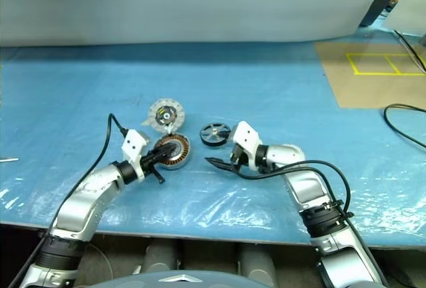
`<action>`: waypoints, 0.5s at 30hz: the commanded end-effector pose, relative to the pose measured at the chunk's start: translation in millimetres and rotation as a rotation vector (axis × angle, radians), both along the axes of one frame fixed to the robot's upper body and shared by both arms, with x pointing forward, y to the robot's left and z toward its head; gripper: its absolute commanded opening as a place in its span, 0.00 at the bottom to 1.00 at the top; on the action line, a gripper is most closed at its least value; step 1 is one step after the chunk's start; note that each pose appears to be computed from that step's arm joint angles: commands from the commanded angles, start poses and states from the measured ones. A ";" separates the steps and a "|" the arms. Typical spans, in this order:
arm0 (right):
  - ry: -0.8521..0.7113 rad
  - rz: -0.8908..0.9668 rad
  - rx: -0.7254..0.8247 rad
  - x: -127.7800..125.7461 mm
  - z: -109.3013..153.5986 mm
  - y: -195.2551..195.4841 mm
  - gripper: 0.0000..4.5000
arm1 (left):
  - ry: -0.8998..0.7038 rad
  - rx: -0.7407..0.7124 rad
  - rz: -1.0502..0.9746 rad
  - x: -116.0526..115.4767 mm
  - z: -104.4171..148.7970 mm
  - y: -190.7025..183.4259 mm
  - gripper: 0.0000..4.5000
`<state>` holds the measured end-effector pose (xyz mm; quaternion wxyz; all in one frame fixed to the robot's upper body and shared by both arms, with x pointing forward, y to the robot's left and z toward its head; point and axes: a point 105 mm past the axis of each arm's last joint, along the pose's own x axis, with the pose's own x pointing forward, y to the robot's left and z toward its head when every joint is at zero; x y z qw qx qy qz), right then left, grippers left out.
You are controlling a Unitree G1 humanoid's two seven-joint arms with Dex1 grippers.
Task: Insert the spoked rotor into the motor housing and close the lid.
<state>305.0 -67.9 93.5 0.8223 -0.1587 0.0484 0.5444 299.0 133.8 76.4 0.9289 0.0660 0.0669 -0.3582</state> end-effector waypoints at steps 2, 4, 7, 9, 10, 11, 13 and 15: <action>-0.046 0.008 0.036 -0.1 15.0 2.9 0.93 | 0.026 0.071 -0.044 -9.6 -9.8 5.2 0.00; -0.043 0.004 0.037 0.8 15.6 3.0 0.93 | 0.010 0.067 -0.029 -8.6 -6.5 11.5 0.00; -0.047 -0.004 0.053 3.8 21.7 4.0 0.93 | -0.049 -0.003 0.010 -4.3 9.1 20.8 0.00; -0.049 -0.008 0.074 5.9 28.9 5.2 0.93 | -0.115 -0.013 -0.003 -5.3 20.9 23.2 0.00; -0.049 -0.008 0.083 6.5 32.2 5.8 0.93 | -0.147 -0.017 -0.014 -6.6 26.7 23.1 0.00; -0.049 -0.006 0.089 7.3 36.3 6.9 0.93 | -0.171 -0.030 -0.019 -7.5 32.7 23.1 0.00; -0.037 -0.002 0.097 10.9 44.3 9.6 0.93 | -0.202 -0.055 -0.023 -8.5 41.2 23.7 0.00; -0.013 -0.010 0.080 19.5 52.3 11.0 0.93 | -0.215 -0.052 -0.032 -10.9 42.9 23.3 0.00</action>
